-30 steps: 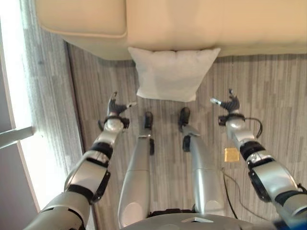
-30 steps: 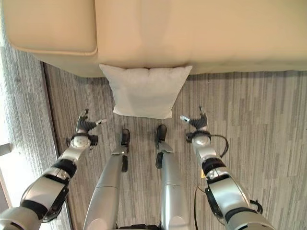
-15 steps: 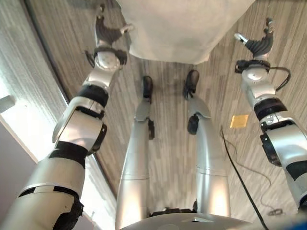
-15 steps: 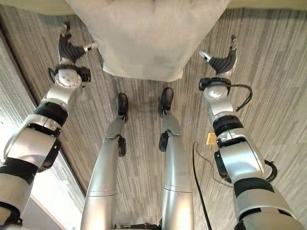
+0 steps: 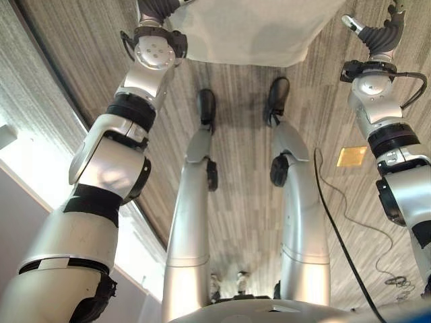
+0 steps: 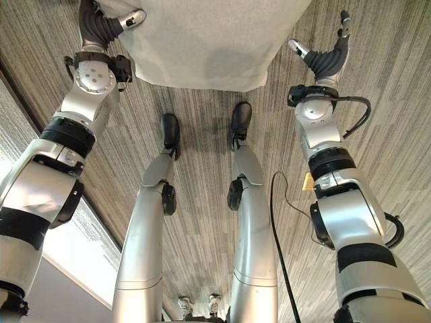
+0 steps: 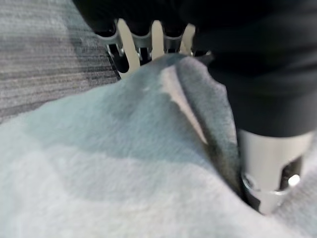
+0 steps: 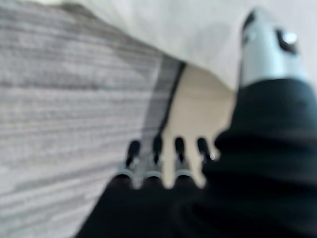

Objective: Pick up all the scattered cushions and arrange them neatly on the sofa.

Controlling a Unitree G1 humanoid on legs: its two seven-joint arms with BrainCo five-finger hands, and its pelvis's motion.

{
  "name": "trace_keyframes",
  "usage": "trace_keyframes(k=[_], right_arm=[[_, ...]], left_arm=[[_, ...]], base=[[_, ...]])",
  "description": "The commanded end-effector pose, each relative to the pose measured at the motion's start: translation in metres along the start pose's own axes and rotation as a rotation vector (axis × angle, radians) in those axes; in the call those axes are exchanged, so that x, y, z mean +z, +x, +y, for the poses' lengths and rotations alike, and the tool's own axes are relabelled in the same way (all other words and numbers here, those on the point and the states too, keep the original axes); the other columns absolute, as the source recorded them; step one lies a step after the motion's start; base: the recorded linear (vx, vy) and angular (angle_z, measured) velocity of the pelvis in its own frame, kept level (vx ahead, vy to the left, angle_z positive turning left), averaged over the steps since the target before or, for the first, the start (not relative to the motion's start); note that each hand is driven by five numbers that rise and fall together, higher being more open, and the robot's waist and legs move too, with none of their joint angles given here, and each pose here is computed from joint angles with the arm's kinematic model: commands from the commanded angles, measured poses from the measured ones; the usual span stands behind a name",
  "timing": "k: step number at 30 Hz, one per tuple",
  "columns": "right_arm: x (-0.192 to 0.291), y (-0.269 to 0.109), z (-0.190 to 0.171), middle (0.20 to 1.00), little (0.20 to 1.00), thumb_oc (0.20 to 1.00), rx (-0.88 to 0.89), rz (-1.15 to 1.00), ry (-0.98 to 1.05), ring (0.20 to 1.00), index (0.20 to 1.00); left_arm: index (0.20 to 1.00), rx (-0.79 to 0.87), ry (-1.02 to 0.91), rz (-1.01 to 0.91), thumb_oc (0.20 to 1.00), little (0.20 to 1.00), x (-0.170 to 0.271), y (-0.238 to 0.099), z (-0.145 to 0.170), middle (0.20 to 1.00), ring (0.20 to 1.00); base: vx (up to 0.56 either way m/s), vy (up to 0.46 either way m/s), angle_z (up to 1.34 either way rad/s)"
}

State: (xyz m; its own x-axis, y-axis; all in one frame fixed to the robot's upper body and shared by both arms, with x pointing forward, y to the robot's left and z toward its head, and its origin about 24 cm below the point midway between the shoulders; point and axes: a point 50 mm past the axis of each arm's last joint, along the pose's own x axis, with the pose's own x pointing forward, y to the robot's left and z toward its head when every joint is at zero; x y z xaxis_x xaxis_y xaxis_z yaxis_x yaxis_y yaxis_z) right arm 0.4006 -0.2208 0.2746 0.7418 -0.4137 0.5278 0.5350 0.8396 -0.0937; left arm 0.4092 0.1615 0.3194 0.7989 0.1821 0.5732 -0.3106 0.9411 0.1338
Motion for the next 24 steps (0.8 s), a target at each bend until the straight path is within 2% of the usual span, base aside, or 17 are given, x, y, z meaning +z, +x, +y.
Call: trace_keyframes(k=[1, 5, 15, 19, 24], right_arm=[[-0.008, -0.016, 0.019, 1.0, 1.0, 1.0, 0.081, -0.006, 0.037, 1.0, 1.0], [0.0, -0.016, 0.031, 1.0, 1.0, 1.0, 0.112, -0.011, 0.059, 1.0, 1.0], [0.032, -0.003, 0.05, 1.0, 1.0, 1.0, 0.15, -0.09, -0.058, 1.0, 1.0], [0.042, 0.004, 0.046, 1.0, 1.0, 1.0, 0.133, -0.113, -0.087, 1.0, 1.0], [0.029, 0.014, 0.021, 1.0, 1.0, 1.0, 0.101, -0.07, -0.122, 1.0, 1.0]], left_arm=[[1.0, -0.002, -0.014, 0.1, 1.0, 1.0, -0.038, -0.02, -0.006, 1.0, 1.0], [1.0, -0.025, -0.045, 0.101, 1.0, 1.0, -0.037, -0.023, -0.015, 1.0, 1.0], [1.0, -0.081, -0.101, 0.046, 1.0, 1.0, -0.019, -0.025, -0.04, 1.0, 1.0], [1.0, -0.106, -0.113, 0.009, 1.0, 1.0, -0.008, -0.024, -0.047, 1.0, 1.0], [1.0, -0.12, -0.106, -0.005, 1.0, 1.0, -0.007, -0.024, -0.045, 1.0, 1.0]], base=[[0.01, -0.051, -0.01], [0.01, -0.027, 0.0], [0.0, -0.03, 0.03], [0.01, -0.023, 0.05], [0.01, -0.035, 0.05]])
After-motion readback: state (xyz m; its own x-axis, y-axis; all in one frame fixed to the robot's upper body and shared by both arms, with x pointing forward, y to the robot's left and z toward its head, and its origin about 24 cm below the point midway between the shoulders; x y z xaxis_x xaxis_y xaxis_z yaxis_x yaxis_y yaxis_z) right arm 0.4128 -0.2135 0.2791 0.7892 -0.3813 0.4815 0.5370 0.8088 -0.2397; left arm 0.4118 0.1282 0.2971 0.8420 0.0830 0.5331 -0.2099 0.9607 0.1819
